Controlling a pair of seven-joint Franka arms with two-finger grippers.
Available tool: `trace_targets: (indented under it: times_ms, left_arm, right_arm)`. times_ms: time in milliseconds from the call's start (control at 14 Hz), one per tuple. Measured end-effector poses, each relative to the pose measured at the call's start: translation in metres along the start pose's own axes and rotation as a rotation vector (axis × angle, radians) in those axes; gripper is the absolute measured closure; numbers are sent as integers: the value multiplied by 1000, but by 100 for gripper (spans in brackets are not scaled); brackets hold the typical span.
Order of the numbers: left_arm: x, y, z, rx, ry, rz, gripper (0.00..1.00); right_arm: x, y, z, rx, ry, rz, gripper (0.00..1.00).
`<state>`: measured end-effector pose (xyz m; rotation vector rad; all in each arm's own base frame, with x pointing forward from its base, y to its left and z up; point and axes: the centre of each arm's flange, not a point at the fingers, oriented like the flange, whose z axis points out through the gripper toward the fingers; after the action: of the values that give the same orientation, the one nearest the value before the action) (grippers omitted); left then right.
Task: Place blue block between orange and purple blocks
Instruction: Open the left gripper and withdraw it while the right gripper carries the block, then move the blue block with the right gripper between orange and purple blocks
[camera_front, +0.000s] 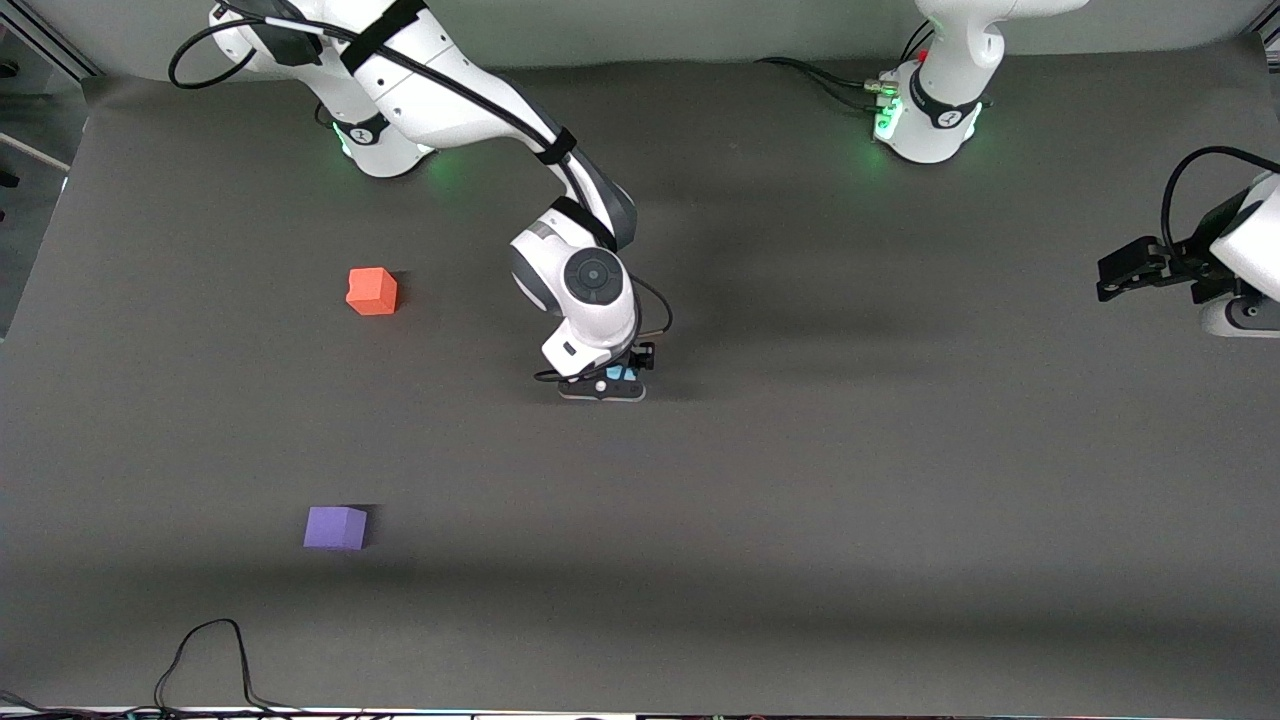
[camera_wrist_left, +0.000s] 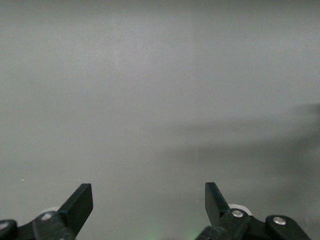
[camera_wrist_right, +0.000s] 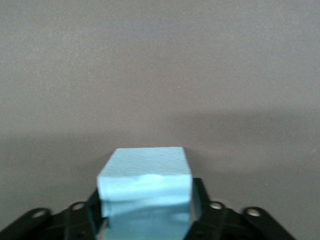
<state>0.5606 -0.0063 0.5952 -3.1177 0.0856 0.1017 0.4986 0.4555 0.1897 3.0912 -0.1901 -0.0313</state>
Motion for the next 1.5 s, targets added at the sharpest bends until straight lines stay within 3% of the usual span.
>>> trace_targets:
  times_ms: [214,500,643,1000,1214,1500]
  left_arm:
    - [0,0,0,0,2,-3,0]
    - [0,0,-1,-1,4,-5,0]
    - [0,0,0,-1,4,-5,0]
    - [0,1,0,-10,1,-4,0]
    - [0,3,2,-41,-2,-8,0]
    - [0,2,2,-34,-3,-6,0]
  right_arm:
    - [1,-1,-1,7,-2,29,45]
    - [15,4,-32,1,-5,40,46]
    - [25,13,-80,-18,-22,32,46]
    - [26,50,-231,30,10,26,46]
    - [28,88,-312,62,-38,2,46]
    - [35,144,-359,51,-66,-94,46]
